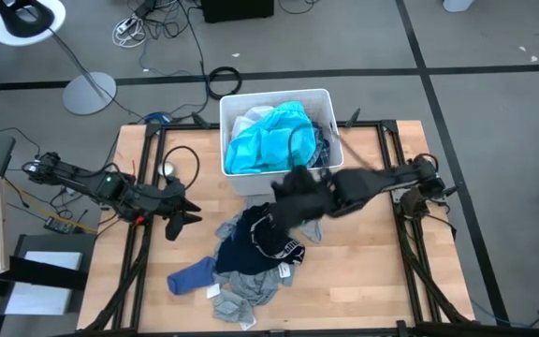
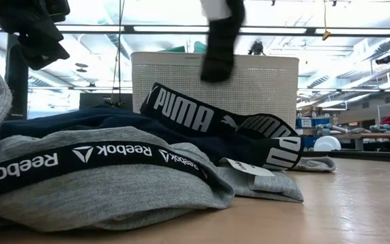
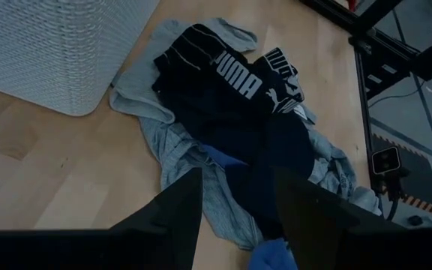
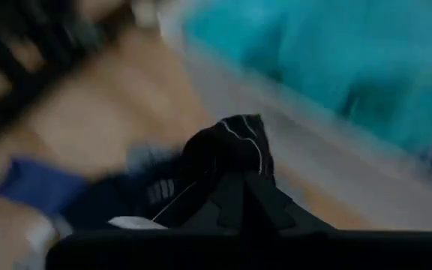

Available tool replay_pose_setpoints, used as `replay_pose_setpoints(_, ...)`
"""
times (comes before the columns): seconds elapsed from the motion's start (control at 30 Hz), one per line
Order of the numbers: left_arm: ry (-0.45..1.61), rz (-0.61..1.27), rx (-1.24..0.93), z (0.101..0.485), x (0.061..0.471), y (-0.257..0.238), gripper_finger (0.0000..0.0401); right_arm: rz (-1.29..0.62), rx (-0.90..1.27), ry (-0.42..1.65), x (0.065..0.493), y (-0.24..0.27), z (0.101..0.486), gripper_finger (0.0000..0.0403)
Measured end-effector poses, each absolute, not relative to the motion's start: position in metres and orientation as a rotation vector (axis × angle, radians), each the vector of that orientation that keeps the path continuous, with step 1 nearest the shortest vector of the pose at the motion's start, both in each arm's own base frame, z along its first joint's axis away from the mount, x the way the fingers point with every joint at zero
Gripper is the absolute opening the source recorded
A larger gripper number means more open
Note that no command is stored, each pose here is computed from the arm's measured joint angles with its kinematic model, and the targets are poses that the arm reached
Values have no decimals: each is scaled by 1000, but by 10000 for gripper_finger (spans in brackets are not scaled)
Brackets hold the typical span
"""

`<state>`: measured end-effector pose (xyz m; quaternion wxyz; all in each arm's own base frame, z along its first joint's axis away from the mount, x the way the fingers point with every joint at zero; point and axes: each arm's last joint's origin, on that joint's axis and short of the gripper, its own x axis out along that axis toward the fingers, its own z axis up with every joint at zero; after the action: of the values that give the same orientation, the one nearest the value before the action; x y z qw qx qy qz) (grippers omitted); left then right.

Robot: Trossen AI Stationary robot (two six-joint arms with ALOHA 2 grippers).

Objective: Sort clothes
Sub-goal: Put the black sock into the bin

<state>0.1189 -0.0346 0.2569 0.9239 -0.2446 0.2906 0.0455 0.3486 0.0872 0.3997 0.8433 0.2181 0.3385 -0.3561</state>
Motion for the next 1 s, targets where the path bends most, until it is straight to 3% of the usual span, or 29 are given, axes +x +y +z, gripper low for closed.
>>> replay_pose_setpoints(0.17, 580, 112, -501, 258, 119, -34, 172, -752, 325, 526, 346, 48, 454, 0)
replay_pose_setpoints(0.4, 552, 121, -511, 260, 120, -34, 172, -789, 201, 453, 350, -28, 473, 0)
replay_pose_setpoints(0.53, 542, 148, -533, 260, 121, -33, 172, -821, 236, 494, 350, -71, 466, 7)
replay_pose_setpoints(0.7, 527, 180, -574, 260, 121, -33, 172, -731, 338, 617, 349, -114, 442, 35)
replay_pose_setpoints(1.0, 496, 201, -592, 262, 122, -32, 172, -749, 440, 853, 346, -154, 378, 132)
